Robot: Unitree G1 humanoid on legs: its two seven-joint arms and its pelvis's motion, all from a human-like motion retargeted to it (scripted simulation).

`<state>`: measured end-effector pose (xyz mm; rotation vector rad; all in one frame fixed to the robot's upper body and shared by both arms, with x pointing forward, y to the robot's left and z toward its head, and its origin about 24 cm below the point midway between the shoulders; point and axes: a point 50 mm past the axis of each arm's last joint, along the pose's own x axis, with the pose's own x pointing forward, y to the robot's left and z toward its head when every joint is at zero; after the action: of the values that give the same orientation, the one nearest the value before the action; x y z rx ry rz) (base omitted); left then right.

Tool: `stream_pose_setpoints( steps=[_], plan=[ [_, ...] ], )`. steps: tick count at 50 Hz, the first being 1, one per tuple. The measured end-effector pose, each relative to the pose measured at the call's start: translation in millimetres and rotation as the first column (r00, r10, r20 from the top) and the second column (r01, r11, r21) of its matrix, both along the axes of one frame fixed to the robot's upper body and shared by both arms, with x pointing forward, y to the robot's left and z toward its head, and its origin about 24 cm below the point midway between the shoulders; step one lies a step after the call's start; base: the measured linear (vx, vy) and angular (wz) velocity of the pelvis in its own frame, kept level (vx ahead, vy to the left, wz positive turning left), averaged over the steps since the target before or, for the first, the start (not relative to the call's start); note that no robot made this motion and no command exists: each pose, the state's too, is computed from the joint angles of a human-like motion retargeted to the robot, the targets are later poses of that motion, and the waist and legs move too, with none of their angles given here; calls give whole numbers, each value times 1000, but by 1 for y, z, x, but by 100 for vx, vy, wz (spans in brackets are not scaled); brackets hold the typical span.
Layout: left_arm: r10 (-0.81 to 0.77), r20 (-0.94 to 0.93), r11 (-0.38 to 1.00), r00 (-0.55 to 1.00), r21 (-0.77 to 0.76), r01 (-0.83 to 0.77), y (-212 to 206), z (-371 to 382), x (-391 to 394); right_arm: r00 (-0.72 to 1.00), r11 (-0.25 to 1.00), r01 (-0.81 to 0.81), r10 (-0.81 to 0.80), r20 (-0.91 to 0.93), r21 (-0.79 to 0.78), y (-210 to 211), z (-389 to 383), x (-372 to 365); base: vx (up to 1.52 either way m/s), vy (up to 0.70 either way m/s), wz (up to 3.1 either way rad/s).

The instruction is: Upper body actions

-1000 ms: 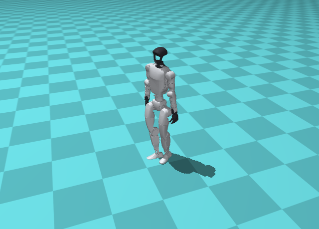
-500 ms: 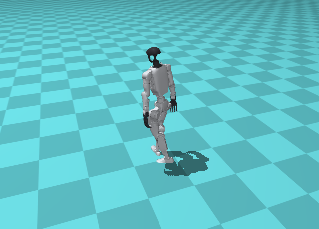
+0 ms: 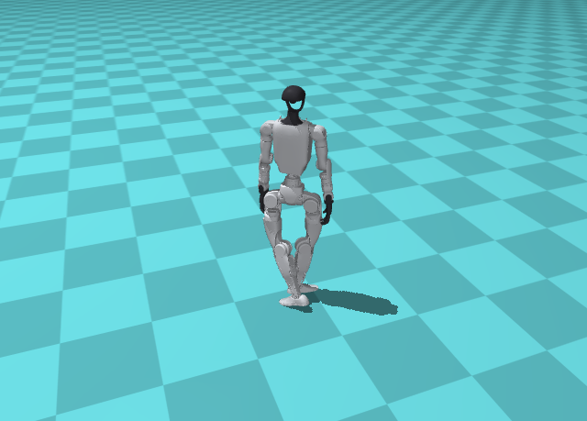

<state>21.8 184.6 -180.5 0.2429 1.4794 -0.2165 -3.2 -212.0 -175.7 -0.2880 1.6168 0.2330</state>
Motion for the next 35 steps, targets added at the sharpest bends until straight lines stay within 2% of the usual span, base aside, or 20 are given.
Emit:
stream_pose_setpoints(
  steps=[10,15,22,27,30,35],
  plan=[
    [115,-70,992,991,54,-112,17,2,-33,967,969,-244,241,85,27,6,-1,38,18,-19,-164],
    [221,-94,975,971,55,-216,15,2,-40,940,956,-294,286,185,18,11,2,68,2,-13,-142],
    [262,-136,965,955,52,-257,5,2,-57,948,959,-280,269,169,44,17,0,60,17,-3,-153],
    [295,-184,955,938,30,-295,-6,3,-70,950,950,-309,307,60,35,10,-2,33,30,9,-42],
    [301,-161,953,940,16,-302,-7,1,-58,972,972,-235,235,26,-9,6,-1,18,9,4,70],
    [206,-46,979,977,0,-206,0,0,-25,991,994,-105,104,-81,-6,-1,1,-17,17,7,-55]
  ],
)
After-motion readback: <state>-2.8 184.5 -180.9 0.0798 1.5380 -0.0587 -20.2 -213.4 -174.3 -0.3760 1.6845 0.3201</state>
